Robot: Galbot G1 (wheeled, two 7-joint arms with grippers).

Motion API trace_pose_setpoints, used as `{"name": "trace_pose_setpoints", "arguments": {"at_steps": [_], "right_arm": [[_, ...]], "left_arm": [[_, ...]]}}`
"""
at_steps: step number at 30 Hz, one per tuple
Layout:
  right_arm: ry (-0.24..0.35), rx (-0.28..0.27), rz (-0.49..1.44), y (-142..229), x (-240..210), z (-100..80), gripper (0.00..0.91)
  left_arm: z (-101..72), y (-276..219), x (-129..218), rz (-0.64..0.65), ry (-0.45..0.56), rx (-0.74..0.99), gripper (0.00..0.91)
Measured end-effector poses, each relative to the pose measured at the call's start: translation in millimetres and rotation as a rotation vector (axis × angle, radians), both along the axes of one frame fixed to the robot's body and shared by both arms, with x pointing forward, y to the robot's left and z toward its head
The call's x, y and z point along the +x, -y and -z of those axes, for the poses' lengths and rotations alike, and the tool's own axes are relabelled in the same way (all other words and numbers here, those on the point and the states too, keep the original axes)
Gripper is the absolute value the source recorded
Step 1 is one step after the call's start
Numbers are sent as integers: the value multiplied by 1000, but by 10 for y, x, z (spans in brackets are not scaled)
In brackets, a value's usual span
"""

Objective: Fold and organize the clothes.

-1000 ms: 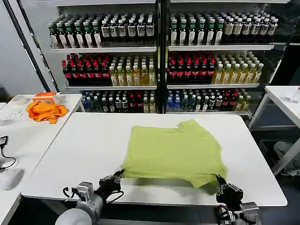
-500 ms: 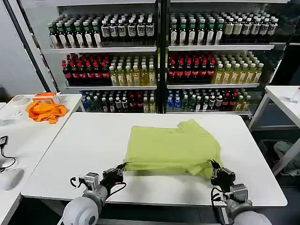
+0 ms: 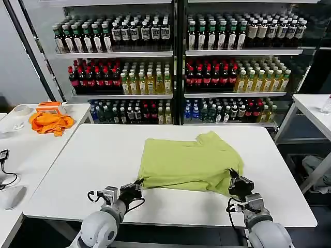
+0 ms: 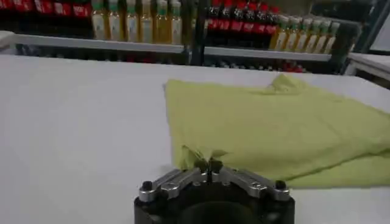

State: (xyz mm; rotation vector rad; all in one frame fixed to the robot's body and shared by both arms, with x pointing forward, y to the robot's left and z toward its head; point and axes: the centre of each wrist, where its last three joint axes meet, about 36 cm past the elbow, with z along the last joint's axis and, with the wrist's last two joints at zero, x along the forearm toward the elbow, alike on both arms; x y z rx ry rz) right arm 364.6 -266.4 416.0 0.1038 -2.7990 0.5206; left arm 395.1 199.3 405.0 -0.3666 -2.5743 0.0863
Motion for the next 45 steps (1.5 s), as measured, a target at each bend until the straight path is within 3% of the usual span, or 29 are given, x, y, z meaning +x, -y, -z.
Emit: {"name": "trace_pose_setpoints", "arguments": {"at_steps": [8, 21, 32, 33, 35, 36, 37, 38, 39, 41, 45], "right_arm": [[-6, -6, 23, 16, 1, 110, 907], [-25, 18, 87, 77, -149, 121, 907], [-127, 74, 156, 119, -248, 228, 907], [-137, 80, 161, 121, -248, 239, 907], [-154, 92, 170, 126, -244, 258, 907], [-160, 98, 174, 129, -237, 263, 887], [-169, 106, 177, 131, -228, 273, 615], [-177, 113, 180, 132, -217, 277, 433], [-182, 119, 185, 138, -207, 281, 131], [-193, 134, 190, 135, -193, 296, 0], [-213, 161, 194, 133, -171, 326, 0]], "left_arm": [[16, 44, 42, -15, 13, -12, 907], [38, -36, 82, -51, 21, -32, 907], [73, -55, 56, -55, 0, -64, 907], [81, -49, 58, -54, -2, -65, 655], [95, -29, 68, -51, -4, -68, 464], [101, -19, 72, -50, -4, -70, 202], [110, -8, 77, -48, -4, -72, 141], [117, 2, 81, -46, -4, -72, 101], [126, 13, 84, -44, -4, -73, 71], [144, 30, 97, -42, -4, -71, 60], [192, 34, 118, -39, -10, -72, 40]]}}
